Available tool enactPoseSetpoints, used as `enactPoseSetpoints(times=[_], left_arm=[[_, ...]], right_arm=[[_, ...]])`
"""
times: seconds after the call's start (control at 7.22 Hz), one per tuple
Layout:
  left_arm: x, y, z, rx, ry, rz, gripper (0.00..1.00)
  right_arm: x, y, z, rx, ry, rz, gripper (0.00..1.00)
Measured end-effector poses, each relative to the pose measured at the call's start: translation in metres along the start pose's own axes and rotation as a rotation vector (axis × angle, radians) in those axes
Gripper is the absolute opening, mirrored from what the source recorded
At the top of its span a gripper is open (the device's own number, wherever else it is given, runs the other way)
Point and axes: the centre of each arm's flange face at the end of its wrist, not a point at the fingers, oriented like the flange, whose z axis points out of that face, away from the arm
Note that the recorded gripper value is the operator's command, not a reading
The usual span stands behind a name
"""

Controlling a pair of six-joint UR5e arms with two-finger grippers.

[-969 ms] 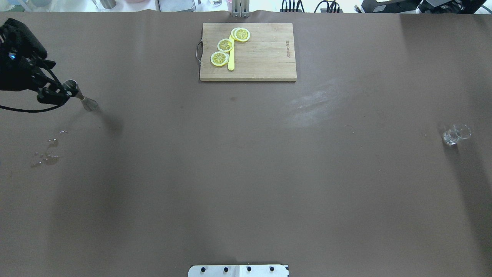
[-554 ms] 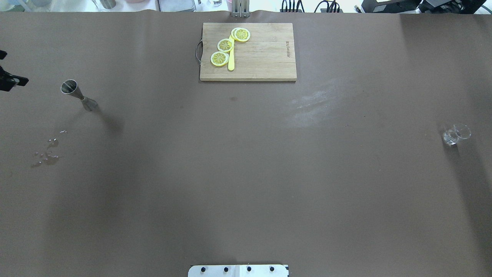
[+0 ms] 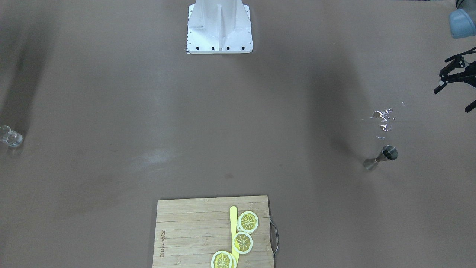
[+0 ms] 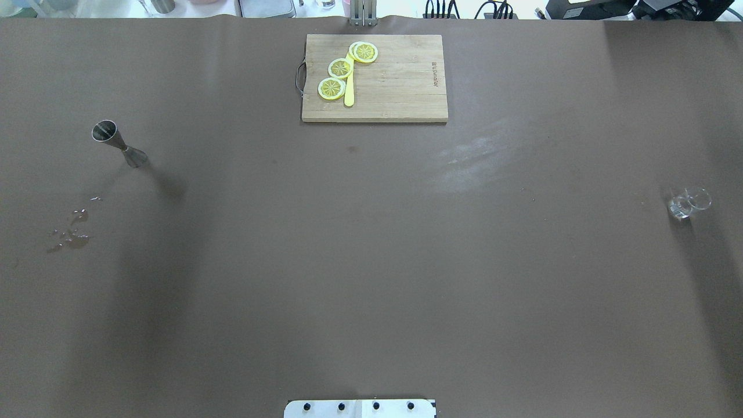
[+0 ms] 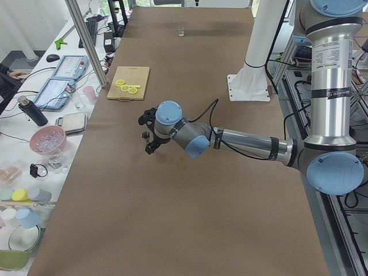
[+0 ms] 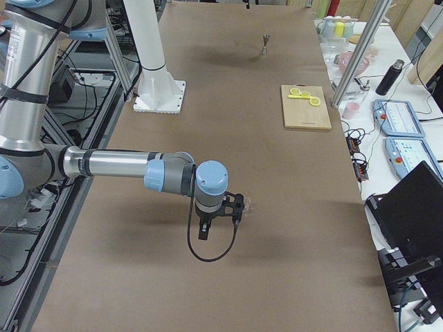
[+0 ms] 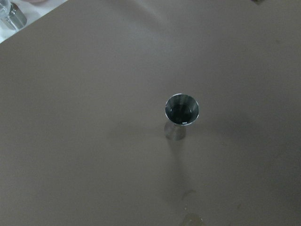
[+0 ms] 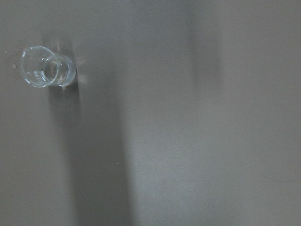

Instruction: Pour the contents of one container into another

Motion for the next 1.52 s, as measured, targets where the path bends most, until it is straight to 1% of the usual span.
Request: enactPoseSetpoints(times=[0.14, 0.42, 0.69, 0.97, 1.25, 1.38, 1.52], left_arm=[[-0.005, 0.017, -0.004, -0.015, 0.011, -0.044, 0.97], [-0.020, 0.040, -0.024, -0.021, 0.021, -0.147, 0.98], [-0.040, 0.057, -0.038, -0.038, 0.009, -0.255, 0.98], [-0.057, 0.079, -0.038, -0.083, -0.009, -0.354, 0.98], [-0.068, 0.099, -0.029, -0.166, -0.032, -0.455, 0.98], [-0.073, 0.109, -0.024, -0.227, -0.054, -0.511, 0.98], [-0.078, 0.119, -0.021, -0.286, -0.077, -0.535, 0.98]], right_arm=[[0.000, 0.000, 0.000, 0.000, -0.003, 0.000, 1.00], [0.000, 0.000, 0.000, 0.001, -0.004, 0.000, 1.00], [0.000, 0.000, 0.000, 0.001, -0.004, 0.000, 1.00], [0.000, 0.000, 0.000, 0.000, -0.004, 0.001, 1.00], [0.000, 0.000, 0.000, 0.000, -0.004, 0.001, 1.00], [0.000, 0.000, 0.000, -0.001, -0.004, 0.001, 1.00], [0.000, 0.000, 0.000, 0.000, -0.004, 0.001, 1.00]])
